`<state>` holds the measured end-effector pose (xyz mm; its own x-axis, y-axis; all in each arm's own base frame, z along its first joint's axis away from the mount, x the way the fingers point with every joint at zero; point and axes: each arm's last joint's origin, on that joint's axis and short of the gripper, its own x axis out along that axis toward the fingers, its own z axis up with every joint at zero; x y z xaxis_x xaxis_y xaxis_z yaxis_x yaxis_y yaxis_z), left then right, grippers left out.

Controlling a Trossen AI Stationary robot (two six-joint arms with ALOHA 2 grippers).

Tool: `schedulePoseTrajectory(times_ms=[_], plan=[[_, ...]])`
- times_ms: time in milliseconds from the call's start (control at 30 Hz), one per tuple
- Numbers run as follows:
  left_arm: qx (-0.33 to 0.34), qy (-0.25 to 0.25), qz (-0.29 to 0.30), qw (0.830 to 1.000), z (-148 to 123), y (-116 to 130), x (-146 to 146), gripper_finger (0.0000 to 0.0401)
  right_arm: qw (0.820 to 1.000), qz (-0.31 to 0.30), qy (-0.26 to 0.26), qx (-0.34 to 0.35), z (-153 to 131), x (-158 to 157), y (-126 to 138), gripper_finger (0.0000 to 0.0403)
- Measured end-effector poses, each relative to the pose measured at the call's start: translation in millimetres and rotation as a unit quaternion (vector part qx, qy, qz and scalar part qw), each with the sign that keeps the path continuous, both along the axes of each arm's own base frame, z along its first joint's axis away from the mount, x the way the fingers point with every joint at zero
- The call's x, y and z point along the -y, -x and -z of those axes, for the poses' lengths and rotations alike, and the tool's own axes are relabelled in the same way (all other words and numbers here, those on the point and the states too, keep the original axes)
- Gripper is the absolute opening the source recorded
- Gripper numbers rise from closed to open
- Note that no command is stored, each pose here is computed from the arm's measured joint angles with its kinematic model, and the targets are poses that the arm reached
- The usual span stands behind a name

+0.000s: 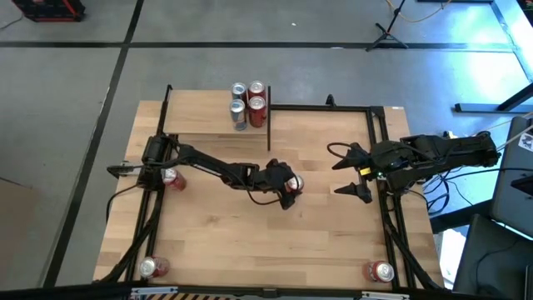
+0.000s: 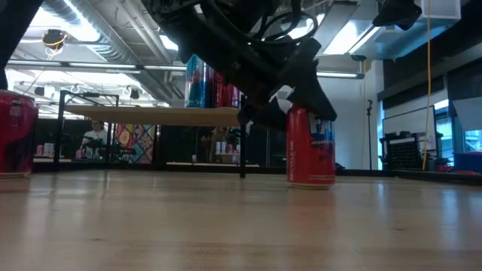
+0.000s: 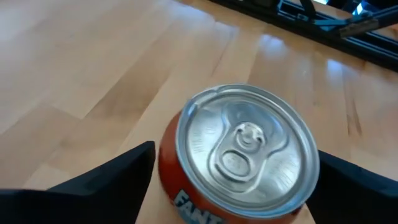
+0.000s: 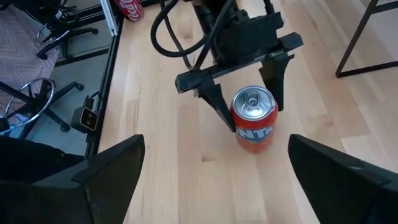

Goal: Place canned beverage on shelf
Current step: Put the top red soda can on the shelf

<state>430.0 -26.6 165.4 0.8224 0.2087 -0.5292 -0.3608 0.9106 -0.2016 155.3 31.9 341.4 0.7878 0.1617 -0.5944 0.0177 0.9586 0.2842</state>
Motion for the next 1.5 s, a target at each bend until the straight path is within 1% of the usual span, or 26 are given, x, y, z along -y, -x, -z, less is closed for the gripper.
schedulePoseTrajectory(times_ms=[167,267,300,367,467,567,733,800,933,1100,1233,1333,1433,1500], plan=[[0.001,0.01,-0.004,1.0,-2,-1,0,0.0304,1.0,0.003,0.002,0.0,0,0,0,0.0383],[-0.005,0.013,0.004,1.0,-12,0,2,0.0276,1.0,0.003,0.002,0.0,0,0,0,0.0383],[-0.007,0.013,0.005,1.0,-17,0,2,0.0275,1.0,0.003,0.002,-0.001,0,0,0,0.0383],[-0.011,0.016,0.015,1.0,-35,4,4,0.0275,1.0,0.003,0.002,-0.001,0,0,0,0.0383],[-0.007,0.014,0.029,0.999,-73,17,5,0.0275,1.0,0.003,0.002,0.0,0,0,0,0.0383],[0.001,0.007,0.026,1.0,-111,40,3,0.0275,1.0,0.005,0.005,0.002,0,0,0,0.0383],[0.004,-0.004,0.011,1.0,-167,91,-10,0.0275,0.999,0.038,0.03,0.008,0,3,-2,0.0383],[0.001,-0.007,0.004,1.0,-183,113,-17,0.0275,0.998,0.048,0.047,0.015,-1,3,-3,0.0383],[-0.012,-0.018,-0.008,1.0,-208,155,-33,0.0275,0.993,0.068,0.092,0.039,-4,6,-5,0.0383],[-0.033,-0.029,-0.026,0.999,-228,208,-56,0.0275,0.98,0.114,0.146,0.073,-10,11,-8,0.0383],[-0.054,-0.046,-0.047,0.996,-235,241,-75,0.0275,0.971,0.15,0.162,0.087,-13,23,-11,0.0383],[-0.066,-0.066,-0.057,0.994,-238,256,-92,0.0275,0.965,0.188,0.166,0.082,-13,36,-15,0.0383],[-0.074,-0.076,-0.05,0.993,-237,264,-113,0.0275,0.957,0.222,0.168,0.077,-12,48,-19,0.0383],[-0.08,-0.078,-0.042,0.993,-234,268,-127,0.0275,0.957,0.232,0.164,0.066,-10,56,-22,0.0383]])
